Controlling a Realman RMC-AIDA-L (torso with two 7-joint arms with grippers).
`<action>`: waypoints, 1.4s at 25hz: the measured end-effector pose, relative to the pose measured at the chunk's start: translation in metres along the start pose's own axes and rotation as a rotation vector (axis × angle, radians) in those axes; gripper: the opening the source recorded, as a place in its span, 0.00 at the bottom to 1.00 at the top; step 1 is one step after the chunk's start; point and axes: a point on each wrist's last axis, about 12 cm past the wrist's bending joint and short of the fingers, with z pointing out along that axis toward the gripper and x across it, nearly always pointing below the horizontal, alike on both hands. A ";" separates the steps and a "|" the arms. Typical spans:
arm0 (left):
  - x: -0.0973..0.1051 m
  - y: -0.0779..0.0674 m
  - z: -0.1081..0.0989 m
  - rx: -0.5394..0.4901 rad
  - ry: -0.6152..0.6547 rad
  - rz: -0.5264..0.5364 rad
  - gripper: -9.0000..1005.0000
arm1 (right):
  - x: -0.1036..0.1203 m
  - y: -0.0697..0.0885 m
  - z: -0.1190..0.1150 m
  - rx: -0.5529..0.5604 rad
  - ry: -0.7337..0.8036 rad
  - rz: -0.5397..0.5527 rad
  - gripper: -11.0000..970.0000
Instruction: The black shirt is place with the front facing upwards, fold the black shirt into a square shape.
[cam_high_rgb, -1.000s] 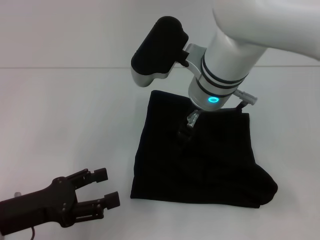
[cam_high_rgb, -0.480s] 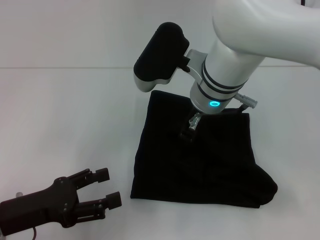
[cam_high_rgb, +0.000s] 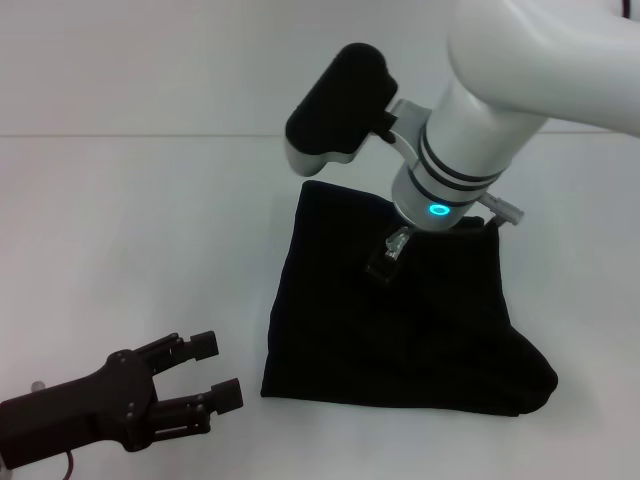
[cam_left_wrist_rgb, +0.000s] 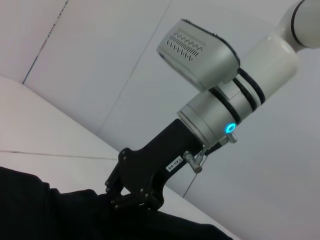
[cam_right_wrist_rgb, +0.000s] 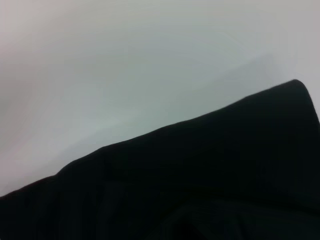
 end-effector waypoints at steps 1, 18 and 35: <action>0.000 0.000 0.000 0.001 -0.002 0.000 0.95 | 0.002 -0.001 0.001 -0.003 -0.005 0.018 0.21; 0.004 -0.005 0.001 0.032 -0.012 -0.021 0.95 | 0.067 -0.057 0.008 -0.081 -0.180 0.503 0.07; 0.003 -0.006 0.003 0.047 -0.019 -0.028 0.95 | 0.150 -0.080 0.044 -0.247 -0.431 0.983 0.12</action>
